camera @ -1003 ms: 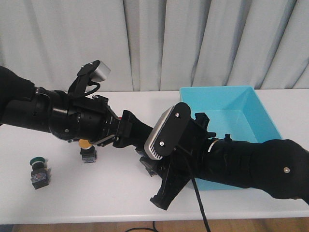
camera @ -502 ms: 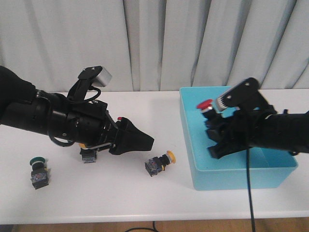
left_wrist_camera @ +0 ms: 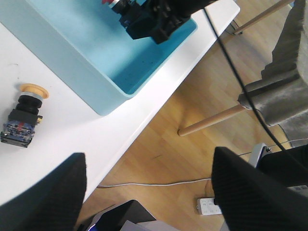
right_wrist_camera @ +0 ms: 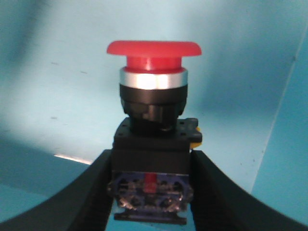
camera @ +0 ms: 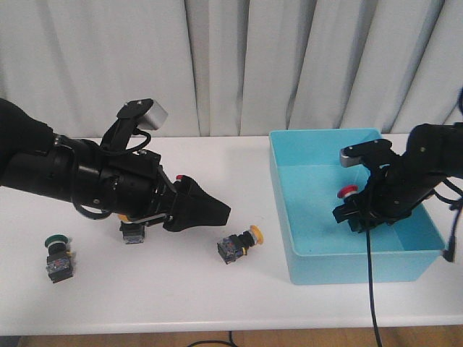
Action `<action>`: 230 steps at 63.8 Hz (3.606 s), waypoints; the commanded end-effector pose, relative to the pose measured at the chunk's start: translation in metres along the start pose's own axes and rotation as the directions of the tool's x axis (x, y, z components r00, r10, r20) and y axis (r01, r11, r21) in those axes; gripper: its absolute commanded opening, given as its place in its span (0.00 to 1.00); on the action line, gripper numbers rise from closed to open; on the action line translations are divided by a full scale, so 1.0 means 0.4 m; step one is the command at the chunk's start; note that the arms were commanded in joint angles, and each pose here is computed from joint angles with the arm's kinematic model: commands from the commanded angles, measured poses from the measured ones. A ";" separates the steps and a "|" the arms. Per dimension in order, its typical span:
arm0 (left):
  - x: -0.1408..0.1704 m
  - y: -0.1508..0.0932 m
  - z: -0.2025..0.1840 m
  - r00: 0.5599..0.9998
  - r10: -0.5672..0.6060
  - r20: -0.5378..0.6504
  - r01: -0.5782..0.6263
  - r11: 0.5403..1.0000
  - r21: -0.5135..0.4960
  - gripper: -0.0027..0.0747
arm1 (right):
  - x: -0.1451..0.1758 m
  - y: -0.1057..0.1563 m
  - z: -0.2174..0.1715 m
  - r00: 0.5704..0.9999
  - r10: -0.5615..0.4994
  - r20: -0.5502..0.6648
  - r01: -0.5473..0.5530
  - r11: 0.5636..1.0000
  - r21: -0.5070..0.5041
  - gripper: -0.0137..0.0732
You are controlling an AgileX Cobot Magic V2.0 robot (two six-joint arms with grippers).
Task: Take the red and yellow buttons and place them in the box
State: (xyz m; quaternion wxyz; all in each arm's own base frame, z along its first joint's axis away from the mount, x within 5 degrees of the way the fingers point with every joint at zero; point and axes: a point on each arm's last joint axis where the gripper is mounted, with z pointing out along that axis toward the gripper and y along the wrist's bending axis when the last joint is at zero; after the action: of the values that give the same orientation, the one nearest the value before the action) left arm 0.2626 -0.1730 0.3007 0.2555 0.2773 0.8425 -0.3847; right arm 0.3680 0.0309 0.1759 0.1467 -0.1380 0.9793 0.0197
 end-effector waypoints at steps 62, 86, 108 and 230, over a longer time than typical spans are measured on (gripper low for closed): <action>-0.027 -0.036 -0.031 0.997 0.009 0.074 -0.011 0.999 0.030 0.71 | -0.072 -0.007 -0.113 0.988 0.087 0.128 -0.087 0.996 -0.010 0.62; -0.027 -0.036 -0.031 0.997 0.009 0.074 -0.011 0.999 0.030 0.71 | -0.026 0.203 -0.428 0.918 -0.103 0.383 0.186 0.965 -0.186 0.54; -0.027 -0.037 -0.030 0.997 0.009 0.073 -0.011 0.999 0.031 0.71 | 0.076 0.370 -0.526 0.839 -0.226 0.495 0.379 0.895 -0.234 0.47; 0.044 0.423 0.157 0.967 -0.171 0.189 0.254 0.690 -0.677 0.71 | 0.209 0.342 -0.497 0.760 -0.183 0.624 0.366 0.914 -0.177 0.45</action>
State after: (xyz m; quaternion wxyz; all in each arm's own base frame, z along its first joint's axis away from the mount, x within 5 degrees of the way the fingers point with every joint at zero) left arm 0.3628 -0.1171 0.1498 0.2710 0.0488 0.9603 -0.0449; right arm 0.1965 0.1252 0.3251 0.3823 -0.3016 0.8556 0.1756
